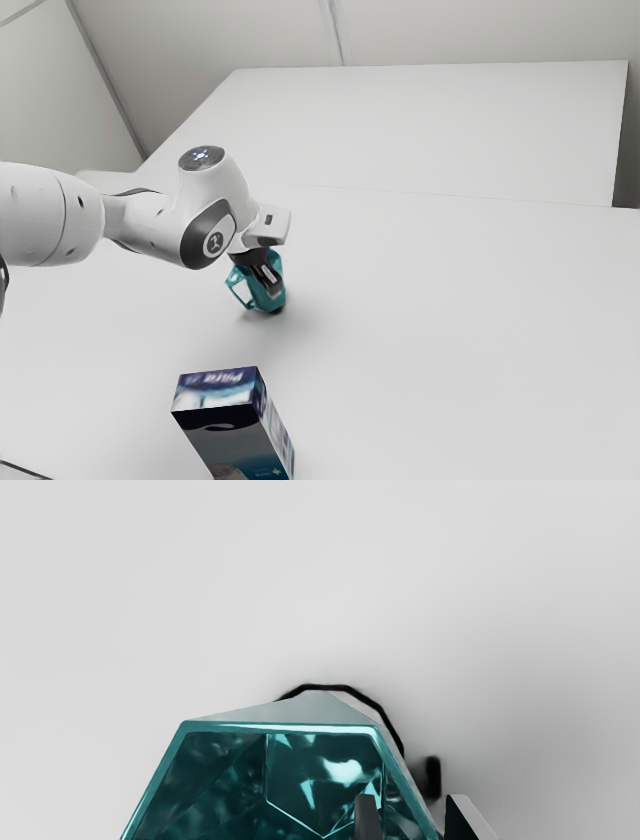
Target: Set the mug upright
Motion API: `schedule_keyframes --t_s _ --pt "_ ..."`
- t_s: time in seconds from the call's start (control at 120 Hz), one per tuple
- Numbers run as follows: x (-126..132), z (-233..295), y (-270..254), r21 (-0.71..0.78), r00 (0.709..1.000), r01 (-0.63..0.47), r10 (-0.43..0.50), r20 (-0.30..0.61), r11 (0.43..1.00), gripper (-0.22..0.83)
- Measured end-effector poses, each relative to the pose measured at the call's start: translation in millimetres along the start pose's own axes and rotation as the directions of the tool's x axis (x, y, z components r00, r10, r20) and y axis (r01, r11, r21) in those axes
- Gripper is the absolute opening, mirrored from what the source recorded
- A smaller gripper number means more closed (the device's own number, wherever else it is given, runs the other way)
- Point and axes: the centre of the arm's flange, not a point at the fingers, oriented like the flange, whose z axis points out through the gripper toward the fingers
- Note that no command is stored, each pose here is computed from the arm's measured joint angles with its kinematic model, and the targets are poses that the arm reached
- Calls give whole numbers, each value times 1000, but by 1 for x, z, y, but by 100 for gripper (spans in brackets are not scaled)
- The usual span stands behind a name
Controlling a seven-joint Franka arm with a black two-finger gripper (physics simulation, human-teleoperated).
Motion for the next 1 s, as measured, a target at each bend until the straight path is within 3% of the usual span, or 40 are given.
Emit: schedule_keyframes --t_s 0.225,0.433,0.617,0.783,0.917,1.0 --pt "1 -4 -2 2 1000 -1 1 -5 1000 30" --pt "4 -16 -4 12 1000 -8 8 -23 1000 45" --pt "14 -45 -9 29 998 -11 13 -66 1000 53" --pt "41 -94 -26 47 993 6 -1 -117 999 58" --pt "70 -147 -48 31 988 59 -54 -142 998 59" --pt "75 -181 -69 12 984 116 -113 -135 993 60"
